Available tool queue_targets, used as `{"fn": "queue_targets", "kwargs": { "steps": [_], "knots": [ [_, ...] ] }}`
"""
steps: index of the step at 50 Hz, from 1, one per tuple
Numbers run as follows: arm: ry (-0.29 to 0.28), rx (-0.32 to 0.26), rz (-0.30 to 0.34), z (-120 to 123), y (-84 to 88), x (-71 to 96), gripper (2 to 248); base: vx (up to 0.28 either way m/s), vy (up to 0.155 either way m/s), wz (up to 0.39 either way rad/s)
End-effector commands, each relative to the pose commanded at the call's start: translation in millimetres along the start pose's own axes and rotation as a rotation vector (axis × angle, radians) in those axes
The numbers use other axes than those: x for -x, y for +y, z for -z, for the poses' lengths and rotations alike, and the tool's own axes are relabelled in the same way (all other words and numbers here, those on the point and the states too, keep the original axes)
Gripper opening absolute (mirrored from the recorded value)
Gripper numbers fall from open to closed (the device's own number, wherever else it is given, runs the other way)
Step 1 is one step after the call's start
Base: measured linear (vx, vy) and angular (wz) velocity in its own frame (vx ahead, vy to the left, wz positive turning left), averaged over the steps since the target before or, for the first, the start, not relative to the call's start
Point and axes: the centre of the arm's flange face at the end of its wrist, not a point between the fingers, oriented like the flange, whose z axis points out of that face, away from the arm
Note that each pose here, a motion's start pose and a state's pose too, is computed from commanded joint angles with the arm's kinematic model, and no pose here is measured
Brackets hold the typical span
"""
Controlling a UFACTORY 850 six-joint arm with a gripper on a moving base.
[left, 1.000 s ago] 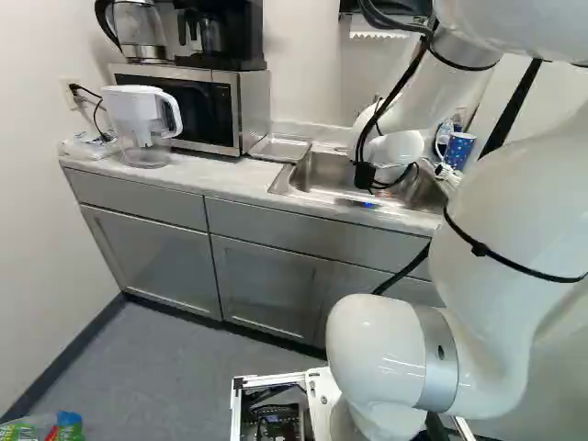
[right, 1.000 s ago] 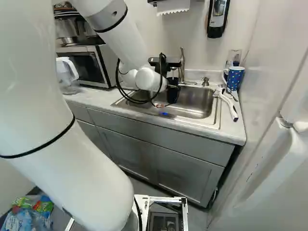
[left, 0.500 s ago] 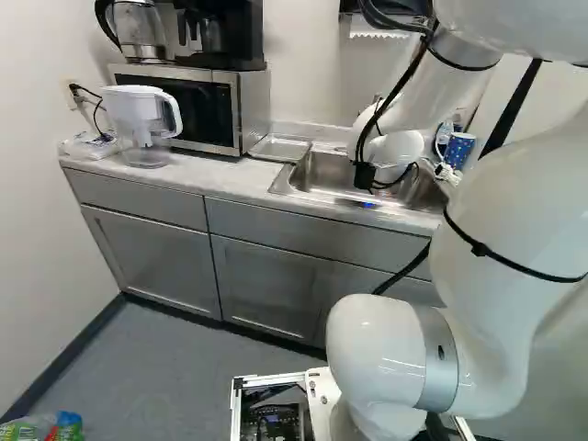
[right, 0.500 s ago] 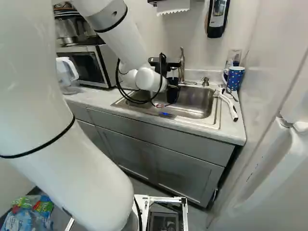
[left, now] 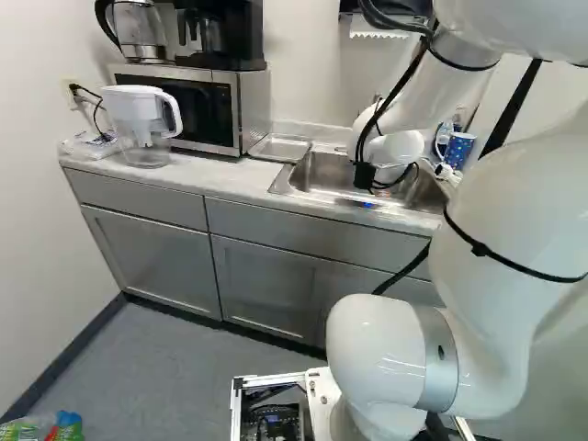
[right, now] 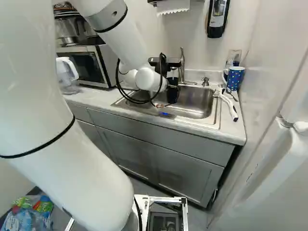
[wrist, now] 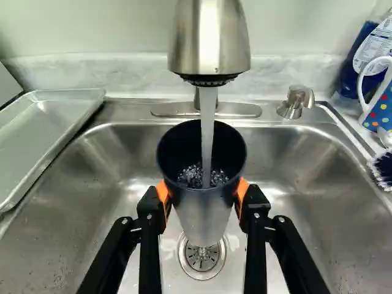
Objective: Rinse the cup and place it in the tray
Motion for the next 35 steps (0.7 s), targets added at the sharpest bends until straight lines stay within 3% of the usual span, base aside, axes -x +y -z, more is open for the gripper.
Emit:
{"fn": "queue_targets", "kwargs": {
  "steps": [35],
  "knots": [
    [0.0, 0.0, 0.0, 0.0, 0.0, 0.0, 122, 0.0, 0.0, 0.0]
  ]
}}
